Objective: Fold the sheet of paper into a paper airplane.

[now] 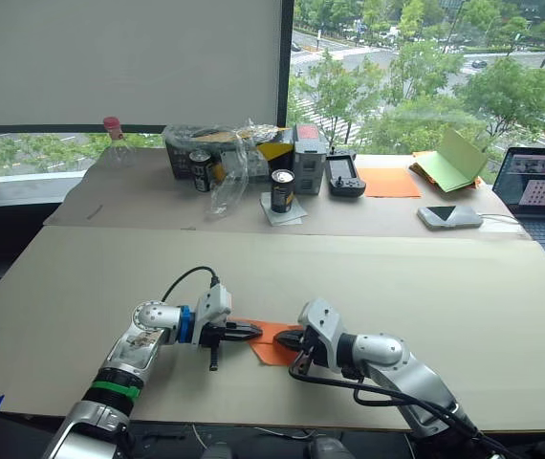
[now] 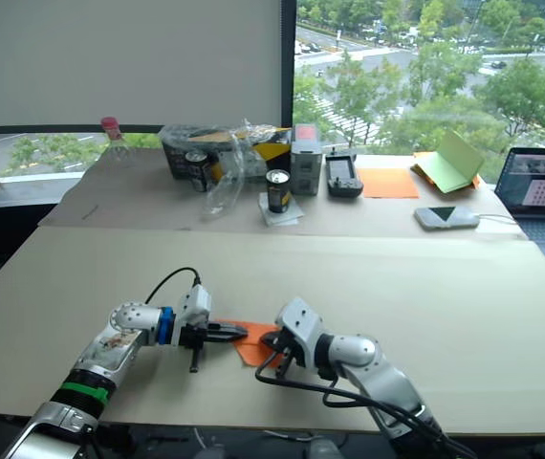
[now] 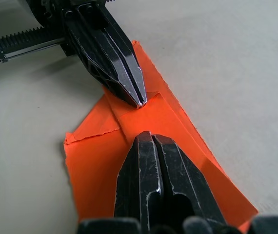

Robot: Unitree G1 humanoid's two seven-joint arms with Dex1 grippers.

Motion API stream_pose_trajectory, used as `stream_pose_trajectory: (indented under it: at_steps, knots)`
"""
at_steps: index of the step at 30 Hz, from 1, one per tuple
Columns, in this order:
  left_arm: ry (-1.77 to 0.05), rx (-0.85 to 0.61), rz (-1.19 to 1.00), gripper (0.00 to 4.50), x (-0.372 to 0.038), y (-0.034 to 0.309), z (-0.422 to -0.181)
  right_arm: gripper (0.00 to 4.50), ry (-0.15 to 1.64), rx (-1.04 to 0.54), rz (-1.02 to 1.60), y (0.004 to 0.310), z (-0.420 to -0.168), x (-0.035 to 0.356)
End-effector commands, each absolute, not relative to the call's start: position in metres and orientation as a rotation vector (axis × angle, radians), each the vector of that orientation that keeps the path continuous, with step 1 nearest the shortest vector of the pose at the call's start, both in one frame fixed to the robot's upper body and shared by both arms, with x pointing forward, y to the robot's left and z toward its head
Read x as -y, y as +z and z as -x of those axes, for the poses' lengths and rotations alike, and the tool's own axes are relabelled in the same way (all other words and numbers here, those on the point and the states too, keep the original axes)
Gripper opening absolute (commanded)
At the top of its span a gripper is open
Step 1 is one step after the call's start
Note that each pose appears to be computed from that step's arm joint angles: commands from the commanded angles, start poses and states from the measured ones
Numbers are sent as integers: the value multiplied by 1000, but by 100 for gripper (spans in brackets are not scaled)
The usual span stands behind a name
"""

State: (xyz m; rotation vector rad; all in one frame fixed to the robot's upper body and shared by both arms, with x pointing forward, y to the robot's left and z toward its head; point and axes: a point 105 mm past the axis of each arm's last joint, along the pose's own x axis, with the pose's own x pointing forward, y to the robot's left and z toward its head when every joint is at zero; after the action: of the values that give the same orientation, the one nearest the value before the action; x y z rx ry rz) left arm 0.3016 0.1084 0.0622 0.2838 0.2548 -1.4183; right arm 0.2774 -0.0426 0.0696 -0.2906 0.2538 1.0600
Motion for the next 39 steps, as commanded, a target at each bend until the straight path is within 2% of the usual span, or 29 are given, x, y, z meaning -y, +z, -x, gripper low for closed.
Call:
stream_pose_trajectory:
  at_steps: [1, 15, 18, 22, 26, 33, 39]
  knots:
    - [-1429, -382, -276, 0, -116, 40, -293, 3, 1043, -279, 312, 61, -274, 49]
    - [-1467, -367, -273, 0, -104, 37, -300, 3, 866, -315, 359, 61, -258, 114]
    - [-1469, -363, -272, 0, -102, 37, -302, 3, 848, -239, 351, 80, -262, 118]
    - [-1472, -354, -270, 0, -100, 38, -305, 3, 872, -69, 331, 118, -269, 104]
    - [-1473, -343, -260, 0, -97, 40, -305, 3, 904, 4, 321, 134, -277, 83]
    - [-1469, -330, -238, 0, -91, 41, -302, 3, 931, -111, 290, 101, -284, 66]
    - [-1472, -322, -218, 0, -85, 43, -299, 3, 885, -259, 271, 67, -279, 79]
